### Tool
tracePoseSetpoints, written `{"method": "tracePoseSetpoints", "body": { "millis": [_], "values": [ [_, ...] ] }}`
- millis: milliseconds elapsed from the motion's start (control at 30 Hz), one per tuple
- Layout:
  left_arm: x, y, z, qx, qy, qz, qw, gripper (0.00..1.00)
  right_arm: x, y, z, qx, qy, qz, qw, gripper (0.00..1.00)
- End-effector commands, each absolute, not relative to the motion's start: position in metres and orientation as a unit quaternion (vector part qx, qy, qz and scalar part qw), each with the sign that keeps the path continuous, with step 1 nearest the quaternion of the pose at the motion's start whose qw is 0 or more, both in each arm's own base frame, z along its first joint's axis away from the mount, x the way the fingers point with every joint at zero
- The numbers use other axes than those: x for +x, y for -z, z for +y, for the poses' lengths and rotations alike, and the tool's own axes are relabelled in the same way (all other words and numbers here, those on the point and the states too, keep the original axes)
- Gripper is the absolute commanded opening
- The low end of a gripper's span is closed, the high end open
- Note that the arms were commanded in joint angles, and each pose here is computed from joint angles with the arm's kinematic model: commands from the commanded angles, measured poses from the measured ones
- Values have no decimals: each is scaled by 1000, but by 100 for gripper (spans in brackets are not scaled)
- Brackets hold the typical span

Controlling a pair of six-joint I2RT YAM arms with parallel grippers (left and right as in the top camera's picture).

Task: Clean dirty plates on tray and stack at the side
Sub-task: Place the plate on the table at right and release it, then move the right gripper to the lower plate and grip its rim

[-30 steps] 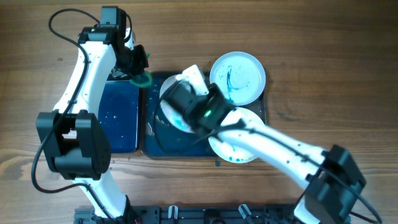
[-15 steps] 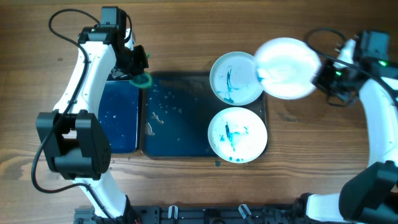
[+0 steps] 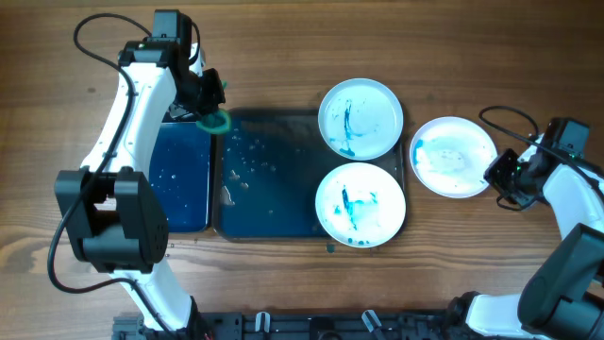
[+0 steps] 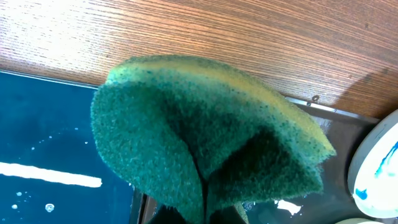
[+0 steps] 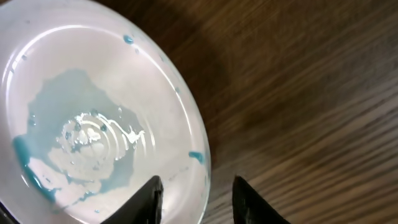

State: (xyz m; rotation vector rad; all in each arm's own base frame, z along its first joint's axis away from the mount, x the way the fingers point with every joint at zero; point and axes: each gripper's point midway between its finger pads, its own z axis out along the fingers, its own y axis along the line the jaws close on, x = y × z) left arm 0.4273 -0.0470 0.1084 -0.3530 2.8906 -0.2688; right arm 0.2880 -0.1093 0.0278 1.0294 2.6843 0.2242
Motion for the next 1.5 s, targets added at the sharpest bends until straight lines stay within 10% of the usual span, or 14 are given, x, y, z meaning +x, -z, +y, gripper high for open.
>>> {"method": "tracePoseSetpoints", "body": {
  "millis": [0,300,933,1467],
  "values": [
    [432,-124,-45,-124,91,979,130,4,305,-62,-84,302,-157,928,149,46],
    [432,-124,-45,-124,91,979,130,4,266,-71,58,104,-180,977,41,46],
    [432,-124,-45,-124,91,979,130,4,242,-5,74,67,-117,990,-40,4],
    [432,-124,-45,-124,92,979,130,4,297,-122,152,3,-185,979,86,4]
  ]
}}
